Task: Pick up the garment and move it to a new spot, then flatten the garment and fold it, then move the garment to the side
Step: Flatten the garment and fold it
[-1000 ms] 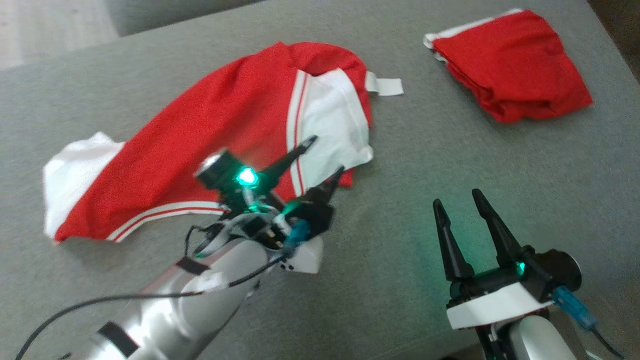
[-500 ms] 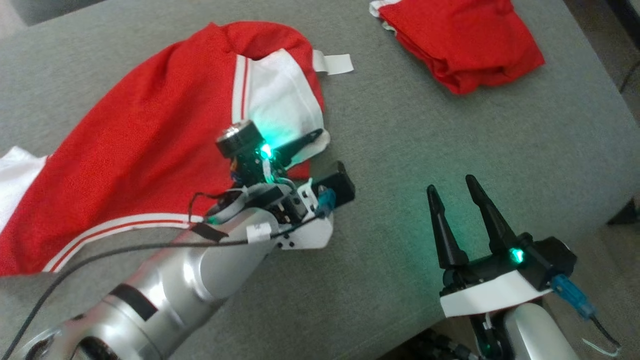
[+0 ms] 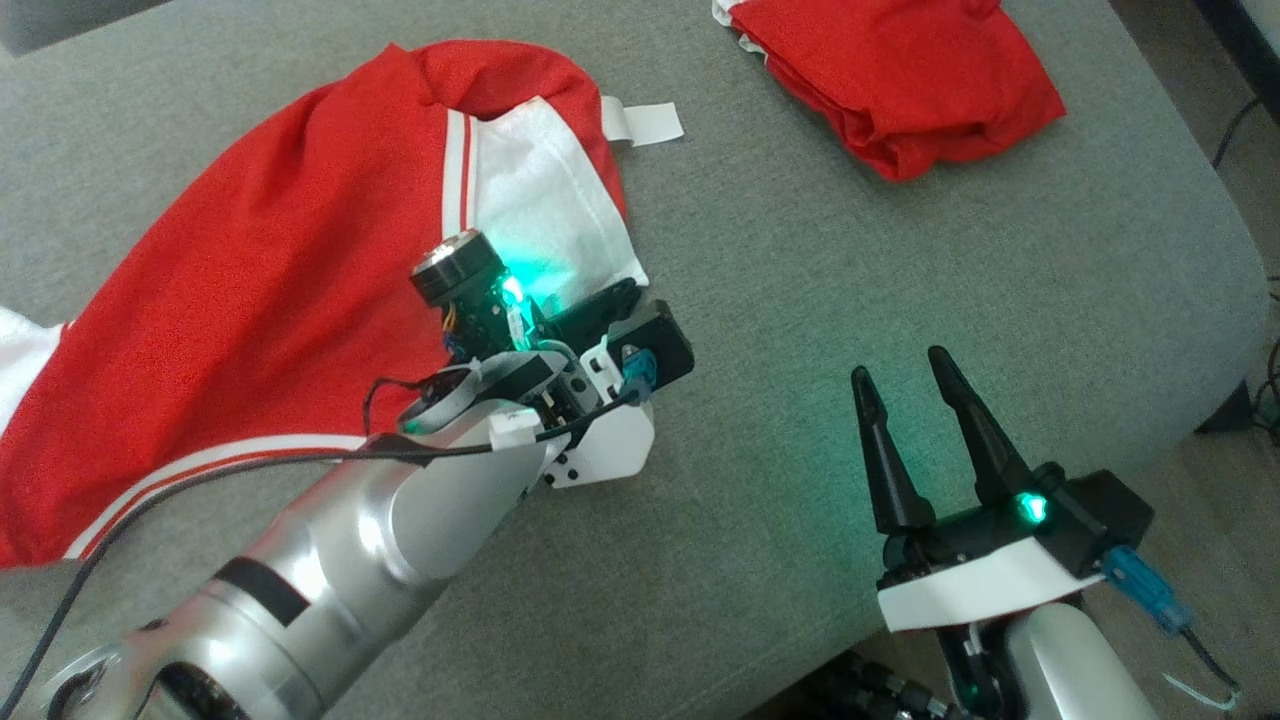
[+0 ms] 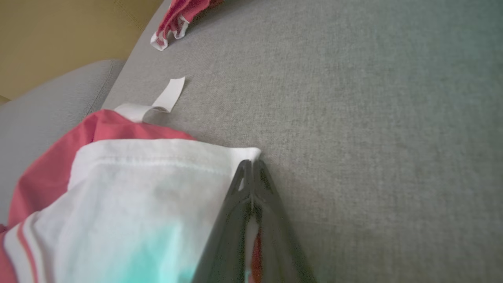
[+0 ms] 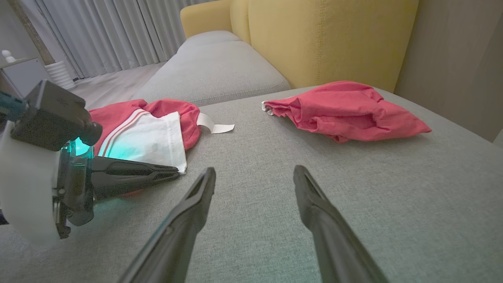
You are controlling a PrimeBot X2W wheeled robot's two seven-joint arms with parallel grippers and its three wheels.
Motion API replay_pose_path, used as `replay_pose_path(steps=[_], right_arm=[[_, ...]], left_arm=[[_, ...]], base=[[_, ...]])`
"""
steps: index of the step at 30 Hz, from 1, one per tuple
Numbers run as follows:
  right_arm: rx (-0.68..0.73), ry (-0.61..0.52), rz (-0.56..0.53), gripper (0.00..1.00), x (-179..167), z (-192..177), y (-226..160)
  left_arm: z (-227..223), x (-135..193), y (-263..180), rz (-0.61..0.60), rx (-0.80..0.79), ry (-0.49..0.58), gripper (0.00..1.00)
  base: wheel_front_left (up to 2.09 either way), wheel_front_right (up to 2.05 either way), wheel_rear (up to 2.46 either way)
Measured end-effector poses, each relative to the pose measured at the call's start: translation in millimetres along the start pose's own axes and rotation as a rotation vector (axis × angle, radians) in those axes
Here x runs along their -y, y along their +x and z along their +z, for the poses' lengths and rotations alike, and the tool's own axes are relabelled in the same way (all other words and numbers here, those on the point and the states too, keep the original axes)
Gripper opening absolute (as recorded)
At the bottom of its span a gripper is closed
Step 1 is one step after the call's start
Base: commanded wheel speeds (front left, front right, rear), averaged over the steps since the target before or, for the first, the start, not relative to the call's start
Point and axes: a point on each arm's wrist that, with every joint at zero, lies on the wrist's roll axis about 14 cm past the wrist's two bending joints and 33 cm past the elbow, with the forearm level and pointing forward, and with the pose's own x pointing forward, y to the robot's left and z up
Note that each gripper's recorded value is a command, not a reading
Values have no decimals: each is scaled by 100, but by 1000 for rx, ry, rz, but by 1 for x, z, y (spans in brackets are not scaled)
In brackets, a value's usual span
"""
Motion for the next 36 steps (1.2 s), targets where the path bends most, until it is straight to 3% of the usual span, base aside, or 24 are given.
replay_pose_path(steps=[13, 28, 36], right_arm=[[53, -2, 76, 100, -20, 13, 3], [70, -1, 259, 100, -75, 14, 12], [-20, -88, 375, 100, -107, -16, 26]], left_arm=[[66, -44, -55, 189, 284, 1, 0], [51, -127, -188, 540, 315, 78, 0], [24, -151, -238, 686, 276, 97, 0]], base=[[0, 0, 0], [0, 0, 0], [0, 0, 0]])
